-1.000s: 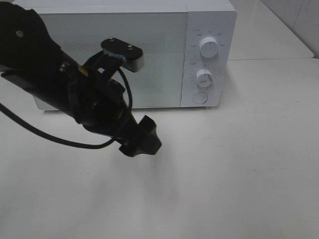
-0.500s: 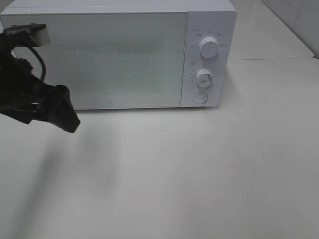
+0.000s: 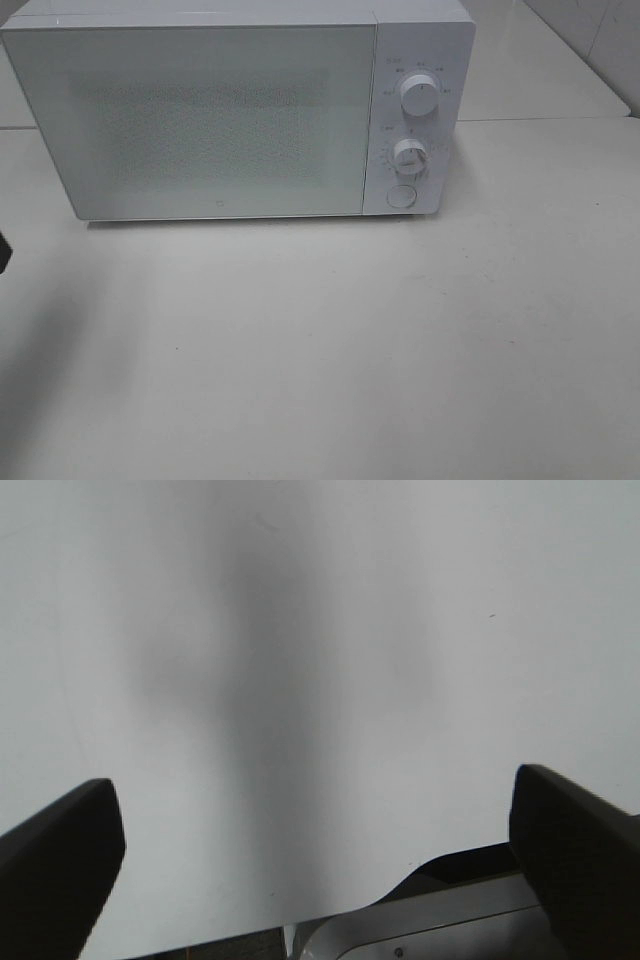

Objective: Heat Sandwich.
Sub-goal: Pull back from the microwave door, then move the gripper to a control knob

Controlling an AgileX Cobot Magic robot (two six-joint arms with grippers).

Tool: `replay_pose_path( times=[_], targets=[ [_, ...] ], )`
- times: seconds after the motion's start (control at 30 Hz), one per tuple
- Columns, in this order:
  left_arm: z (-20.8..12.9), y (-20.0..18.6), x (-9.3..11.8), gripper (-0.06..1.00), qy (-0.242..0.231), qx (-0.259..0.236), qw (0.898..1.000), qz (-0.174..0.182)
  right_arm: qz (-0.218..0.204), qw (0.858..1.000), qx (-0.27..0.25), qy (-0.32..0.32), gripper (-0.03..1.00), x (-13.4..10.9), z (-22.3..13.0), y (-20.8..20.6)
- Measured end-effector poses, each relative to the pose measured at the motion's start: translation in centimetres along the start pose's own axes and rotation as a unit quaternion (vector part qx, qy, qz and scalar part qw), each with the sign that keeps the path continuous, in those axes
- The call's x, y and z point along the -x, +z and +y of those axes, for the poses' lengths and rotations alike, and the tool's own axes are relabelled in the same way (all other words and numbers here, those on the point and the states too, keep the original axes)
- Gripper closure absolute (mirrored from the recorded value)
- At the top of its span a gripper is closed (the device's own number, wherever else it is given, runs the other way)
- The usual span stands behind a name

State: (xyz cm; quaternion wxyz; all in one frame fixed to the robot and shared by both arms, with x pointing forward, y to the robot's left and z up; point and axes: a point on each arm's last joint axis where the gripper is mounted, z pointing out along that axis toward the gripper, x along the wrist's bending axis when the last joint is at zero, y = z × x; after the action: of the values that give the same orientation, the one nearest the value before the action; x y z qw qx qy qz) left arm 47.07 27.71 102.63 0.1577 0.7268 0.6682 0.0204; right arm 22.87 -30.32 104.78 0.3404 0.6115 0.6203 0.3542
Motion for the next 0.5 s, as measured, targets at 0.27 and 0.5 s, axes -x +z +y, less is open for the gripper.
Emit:
replay_pose_path(
  times=[0.27,0.5],
  targets=[
    [-4.0,-2.2,-0.8,-0.05,-0.025,0.031,0.998,0.054,0.000,1.000,0.000,0.000,0.20,0.0,0.0,0.0],
    [-7.2,-4.3,-0.4,-0.05,-0.015,0.088,0.994,0.064,0.000,1.000,0.000,0.000,0.20,0.0,0.0,0.0]
  ],
)
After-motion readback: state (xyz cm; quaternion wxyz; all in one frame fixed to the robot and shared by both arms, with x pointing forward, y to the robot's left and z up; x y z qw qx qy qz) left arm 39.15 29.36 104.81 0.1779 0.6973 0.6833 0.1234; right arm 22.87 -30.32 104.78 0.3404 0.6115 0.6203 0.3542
